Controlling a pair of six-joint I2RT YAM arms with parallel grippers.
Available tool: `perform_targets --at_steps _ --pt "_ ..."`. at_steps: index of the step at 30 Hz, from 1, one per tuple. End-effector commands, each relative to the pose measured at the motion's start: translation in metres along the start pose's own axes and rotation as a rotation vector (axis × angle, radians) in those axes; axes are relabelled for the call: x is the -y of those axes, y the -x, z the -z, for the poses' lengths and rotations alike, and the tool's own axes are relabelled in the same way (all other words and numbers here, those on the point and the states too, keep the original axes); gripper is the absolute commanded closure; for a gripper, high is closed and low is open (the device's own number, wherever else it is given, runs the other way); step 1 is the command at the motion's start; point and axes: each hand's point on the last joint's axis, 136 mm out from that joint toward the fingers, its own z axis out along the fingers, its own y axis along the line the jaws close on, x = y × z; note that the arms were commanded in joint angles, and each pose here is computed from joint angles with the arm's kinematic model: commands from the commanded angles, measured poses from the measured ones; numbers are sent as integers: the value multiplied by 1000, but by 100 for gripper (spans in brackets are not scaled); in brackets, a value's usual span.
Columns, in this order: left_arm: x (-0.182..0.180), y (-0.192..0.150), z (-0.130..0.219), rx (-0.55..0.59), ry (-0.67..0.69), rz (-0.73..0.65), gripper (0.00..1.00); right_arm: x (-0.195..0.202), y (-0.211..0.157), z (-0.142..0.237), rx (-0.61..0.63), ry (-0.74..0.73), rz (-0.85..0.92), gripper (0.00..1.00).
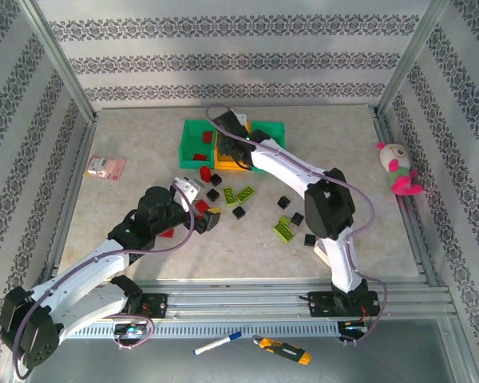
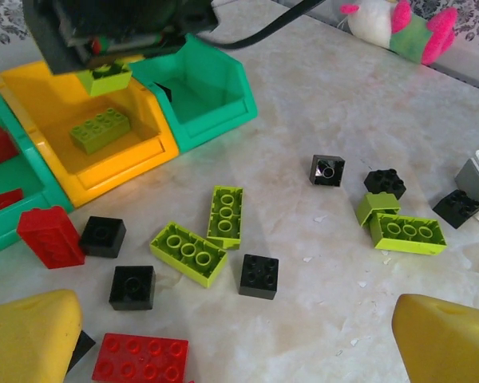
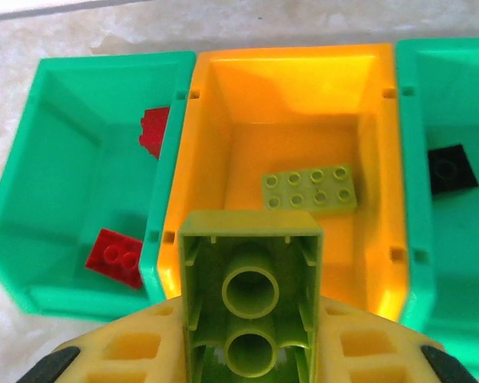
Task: Sort the legos into containers by color
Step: Place the lego in the container.
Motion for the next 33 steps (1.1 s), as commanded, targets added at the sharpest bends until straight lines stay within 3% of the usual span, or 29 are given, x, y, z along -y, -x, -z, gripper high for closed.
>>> perform_targets --at_steps 1,8,10,14,22,26,33 --pt "-12 -11 6 -37 61 8 1 7 9 -21 5 -37 65 74" --pt "-18 -14 11 -38 101 11 1 9 10 -51 -23 -40 85 71" --pt "-20 -14 11 -39 111 10 1 11 13 -53 -22 -42 74 65" --pt "-25 -13 10 -42 144 13 1 8 26 -43 0 -21 72 42" --pt "-36 16 4 -9 189 70 1 10 33 12 45 36 76 28" --pt "-27 33 -8 11 126 53 1 36 10 41 41 16 63 23" --pt "17 82 -19 86 -141 -53 1 108 -49 87 -42 -70 -13 19"
